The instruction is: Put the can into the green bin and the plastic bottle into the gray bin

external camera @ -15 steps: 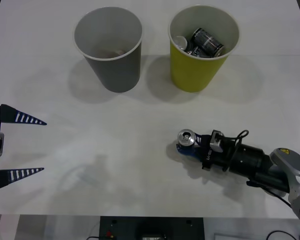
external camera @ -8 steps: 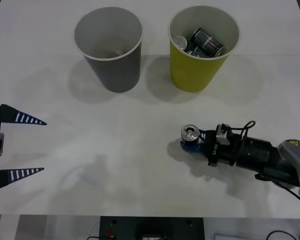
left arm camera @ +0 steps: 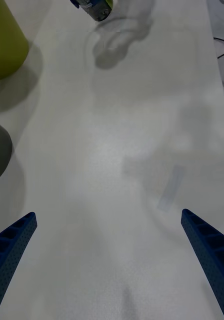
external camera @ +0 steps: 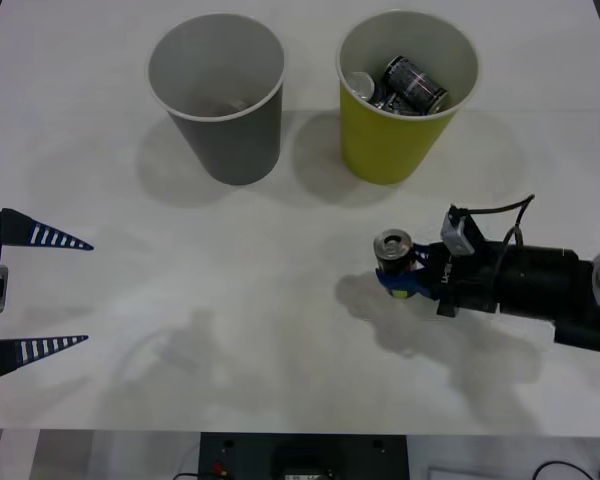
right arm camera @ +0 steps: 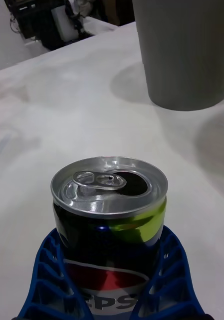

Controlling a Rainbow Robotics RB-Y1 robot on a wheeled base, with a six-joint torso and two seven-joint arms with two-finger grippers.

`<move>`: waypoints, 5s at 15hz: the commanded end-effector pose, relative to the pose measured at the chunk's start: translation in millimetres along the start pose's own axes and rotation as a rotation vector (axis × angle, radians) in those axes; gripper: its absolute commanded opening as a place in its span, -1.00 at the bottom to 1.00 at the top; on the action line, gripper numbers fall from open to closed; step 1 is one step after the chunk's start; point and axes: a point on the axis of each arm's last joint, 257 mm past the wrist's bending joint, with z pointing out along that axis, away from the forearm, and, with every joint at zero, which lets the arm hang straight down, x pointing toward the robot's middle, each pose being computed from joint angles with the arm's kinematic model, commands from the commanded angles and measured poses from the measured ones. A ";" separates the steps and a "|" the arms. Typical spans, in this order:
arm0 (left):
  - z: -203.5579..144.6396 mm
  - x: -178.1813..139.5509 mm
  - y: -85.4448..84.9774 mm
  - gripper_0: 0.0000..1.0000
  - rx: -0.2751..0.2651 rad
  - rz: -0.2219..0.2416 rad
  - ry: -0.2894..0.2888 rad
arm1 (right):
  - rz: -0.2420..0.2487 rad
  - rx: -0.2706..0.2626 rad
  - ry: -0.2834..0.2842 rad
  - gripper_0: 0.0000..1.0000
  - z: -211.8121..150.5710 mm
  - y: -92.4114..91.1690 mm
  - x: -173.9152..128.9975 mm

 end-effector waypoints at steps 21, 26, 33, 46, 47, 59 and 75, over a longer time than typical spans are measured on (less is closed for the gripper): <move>0.0 0.0 0.0 1.00 0.000 0.000 0.000 | 0.274 0.217 0.385 -1.00 -121.4 -29.9 -108.3; 0.0 0.0 0.0 1.00 0.000 0.000 0.000 | 0.236 0.221 0.472 -1.00 -144.6 -58.0 -142.1; 0.0 0.0 0.0 1.00 0.000 0.000 0.000 | 0.258 0.237 0.510 -1.00 -118.4 -113.3 -184.4; 0.0 0.0 0.0 1.00 0.000 0.000 0.000 | 0.296 0.366 0.544 -1.00 -31.3 -194.7 -236.4; 0.0 0.0 0.0 1.00 0.000 0.000 0.000 | 0.283 0.367 0.538 -1.00 -28.9 -199.9 -240.3; 0.0 0.0 0.0 1.00 0.000 0.000 0.000 | 0.193 0.308 0.532 1.00 -26.9 -198.6 -244.1; 0.0 0.0 0.0 1.00 0.000 0.000 0.000 | 0.017 0.105 0.392 1.00 -108.6 -121.5 -228.8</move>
